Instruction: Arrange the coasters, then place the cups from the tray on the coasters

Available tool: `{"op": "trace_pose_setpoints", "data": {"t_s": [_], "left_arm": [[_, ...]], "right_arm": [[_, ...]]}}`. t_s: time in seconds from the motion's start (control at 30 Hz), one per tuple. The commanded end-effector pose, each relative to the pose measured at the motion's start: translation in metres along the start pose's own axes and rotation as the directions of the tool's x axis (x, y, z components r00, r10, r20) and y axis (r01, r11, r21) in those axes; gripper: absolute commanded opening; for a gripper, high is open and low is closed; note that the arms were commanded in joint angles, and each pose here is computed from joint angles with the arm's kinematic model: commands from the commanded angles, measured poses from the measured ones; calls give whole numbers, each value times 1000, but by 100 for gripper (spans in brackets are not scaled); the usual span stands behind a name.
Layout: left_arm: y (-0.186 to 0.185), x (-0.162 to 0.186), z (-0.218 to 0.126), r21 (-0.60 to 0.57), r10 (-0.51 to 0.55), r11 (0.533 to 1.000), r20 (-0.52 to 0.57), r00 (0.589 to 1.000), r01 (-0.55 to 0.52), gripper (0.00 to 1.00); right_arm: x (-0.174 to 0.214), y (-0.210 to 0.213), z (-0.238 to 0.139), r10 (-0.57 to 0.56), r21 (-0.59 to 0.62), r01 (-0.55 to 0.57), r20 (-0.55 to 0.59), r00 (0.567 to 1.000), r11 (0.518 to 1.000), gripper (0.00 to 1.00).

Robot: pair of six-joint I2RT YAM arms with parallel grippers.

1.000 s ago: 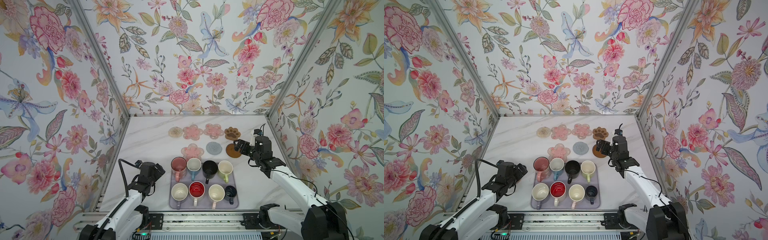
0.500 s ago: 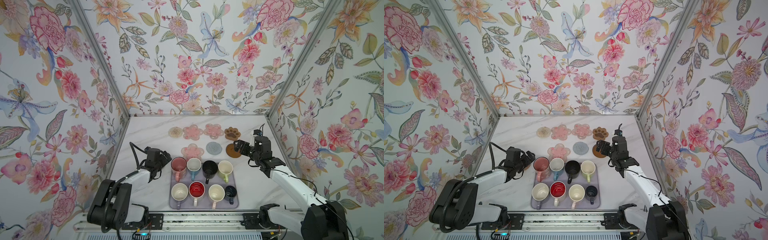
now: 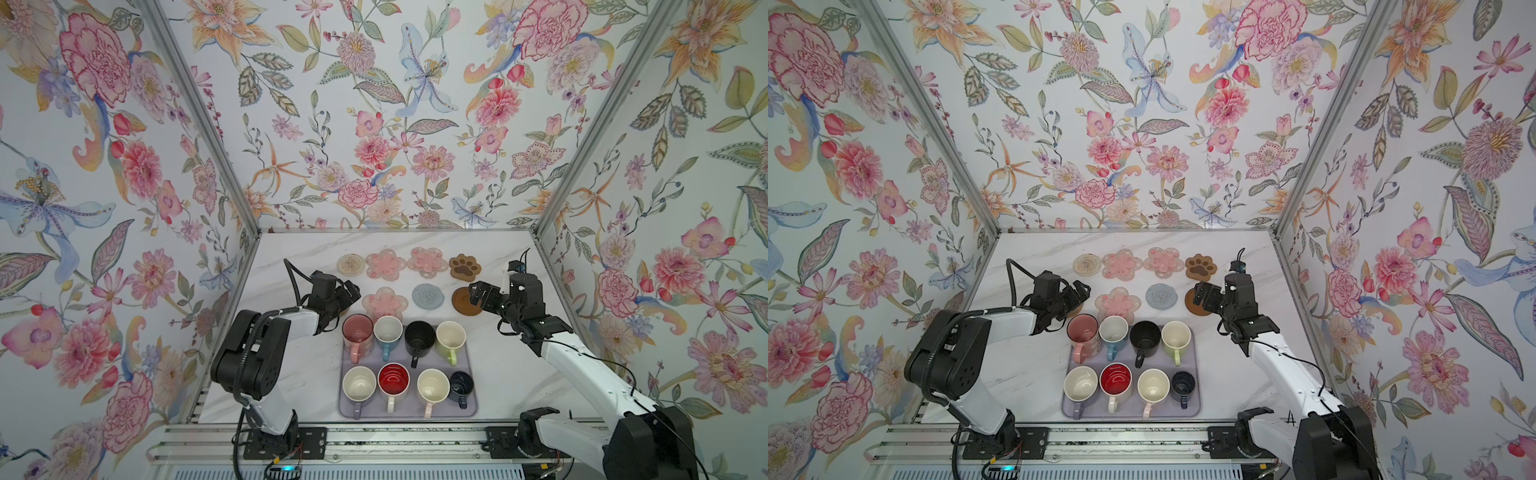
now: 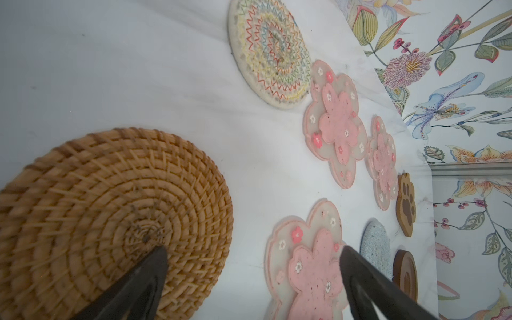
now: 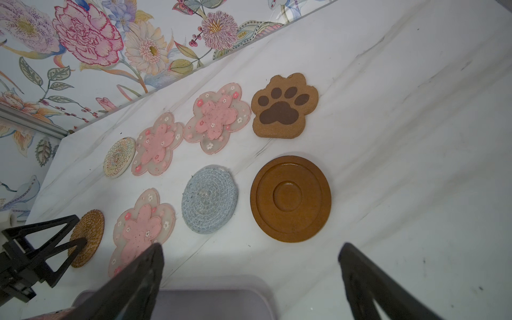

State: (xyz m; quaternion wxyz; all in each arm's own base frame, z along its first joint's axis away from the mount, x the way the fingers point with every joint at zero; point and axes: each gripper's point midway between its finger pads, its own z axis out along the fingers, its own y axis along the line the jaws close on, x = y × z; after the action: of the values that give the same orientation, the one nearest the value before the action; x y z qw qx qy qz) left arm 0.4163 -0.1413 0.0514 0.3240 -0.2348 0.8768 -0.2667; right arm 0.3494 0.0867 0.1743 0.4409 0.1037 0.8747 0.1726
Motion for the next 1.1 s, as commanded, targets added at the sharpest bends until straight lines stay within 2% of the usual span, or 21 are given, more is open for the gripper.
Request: {"op": "trace_pose_setpoints", "data": {"t_s": [0.0, 0.4, 0.53, 0.7, 0.9, 0.97, 1.07], "left_arm": [[4, 24, 13, -24, 18, 999, -98, 995, -21, 99], [-25, 29, 28, 18, 56, 998, -121, 991, -55, 99], [-35, 20, 21, 33, 81, 996, -100, 992, -78, 99], [-56, -5, 5, 26, 162, 987, -53, 985, -161, 99], [-97, -57, -48, 6, 285, 958, 99, 953, -287, 99], [-111, -79, -82, -14, 331, 943, 181, 926, -334, 99], [-113, -94, -125, -59, 378, 924, 268, 886, -377, 99]], "right_arm": [[-11, 1, -8, -16, 8, 16, 29, 999, 1000, 99], [-11, -2, -14, -28, 9, 28, 43, 999, 1000, 99], [-11, -3, -17, -26, 8, 25, 50, 998, 1000, 99], [-16, -5, -23, -4, 9, 3, 81, 997, 1000, 99], [-18, -6, -26, 1, 12, -2, 85, 996, 1000, 99], [-17, -7, -27, -1, 16, 0, 81, 997, 1000, 99], [-14, -11, -26, 0, 34, -3, 75, 997, 999, 99]]}}
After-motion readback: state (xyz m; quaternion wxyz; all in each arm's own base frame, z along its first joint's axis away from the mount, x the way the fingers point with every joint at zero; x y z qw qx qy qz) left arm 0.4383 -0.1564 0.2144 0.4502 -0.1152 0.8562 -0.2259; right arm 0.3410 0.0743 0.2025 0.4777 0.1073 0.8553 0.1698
